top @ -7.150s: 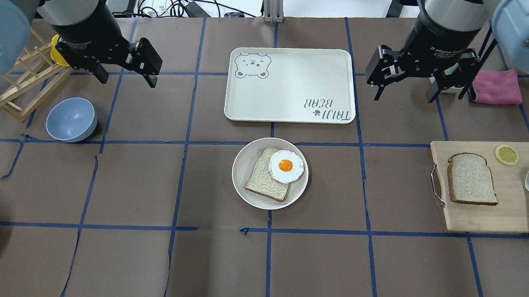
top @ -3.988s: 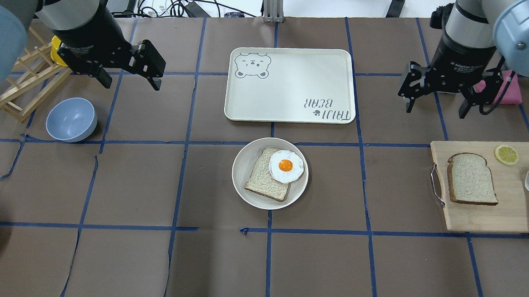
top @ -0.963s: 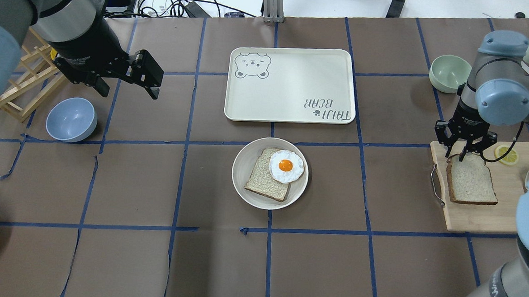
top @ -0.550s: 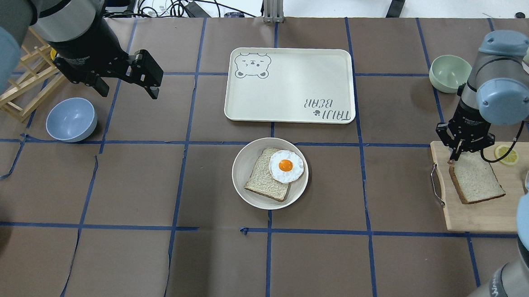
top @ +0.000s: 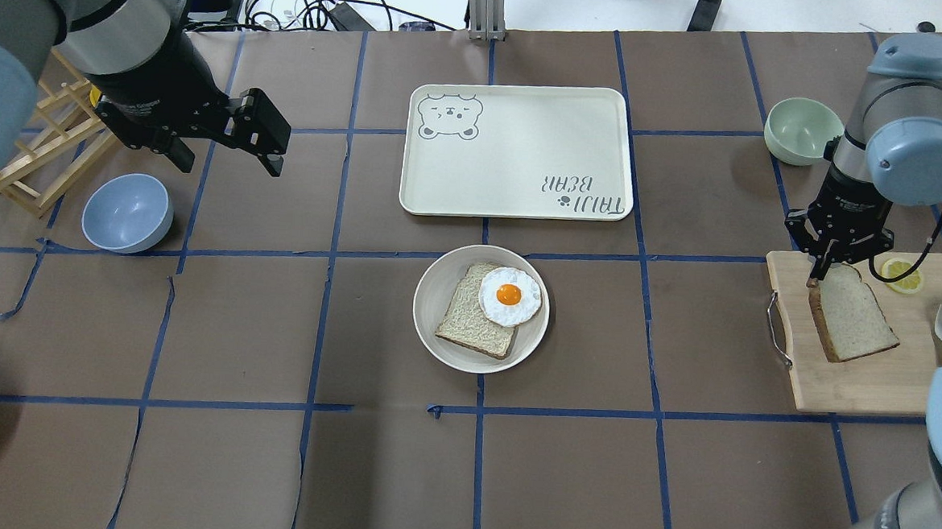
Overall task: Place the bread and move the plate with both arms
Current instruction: 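Lower the right gripper and grasp the bread slice by its edge, then carry the bread slice with the right gripper over the white plate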
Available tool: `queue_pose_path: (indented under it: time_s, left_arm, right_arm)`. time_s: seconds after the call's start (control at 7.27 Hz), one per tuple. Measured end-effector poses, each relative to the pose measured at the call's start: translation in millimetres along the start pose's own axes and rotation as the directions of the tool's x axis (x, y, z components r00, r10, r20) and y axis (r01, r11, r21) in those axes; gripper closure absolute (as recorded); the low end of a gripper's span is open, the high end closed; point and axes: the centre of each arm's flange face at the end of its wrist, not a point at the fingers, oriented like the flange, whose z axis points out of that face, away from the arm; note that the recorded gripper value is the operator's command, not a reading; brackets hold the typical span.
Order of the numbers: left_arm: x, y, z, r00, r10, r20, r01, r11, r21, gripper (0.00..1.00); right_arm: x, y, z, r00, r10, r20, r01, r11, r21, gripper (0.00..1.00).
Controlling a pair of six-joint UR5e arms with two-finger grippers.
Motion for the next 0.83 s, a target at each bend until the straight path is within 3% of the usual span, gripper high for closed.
queue_pose_path:
  time_s: [0.83]
  left_arm:
    - [-1.0, -0.4, 0.1, 1.000, 0.000, 0.000, 0.000, 1.000, 0.000, 0.00]
  right_arm:
    - [-1.7, 3.2, -94.4, 1.000, 0.025, 0.017, -0.025, 0.999, -0.041, 1.00]
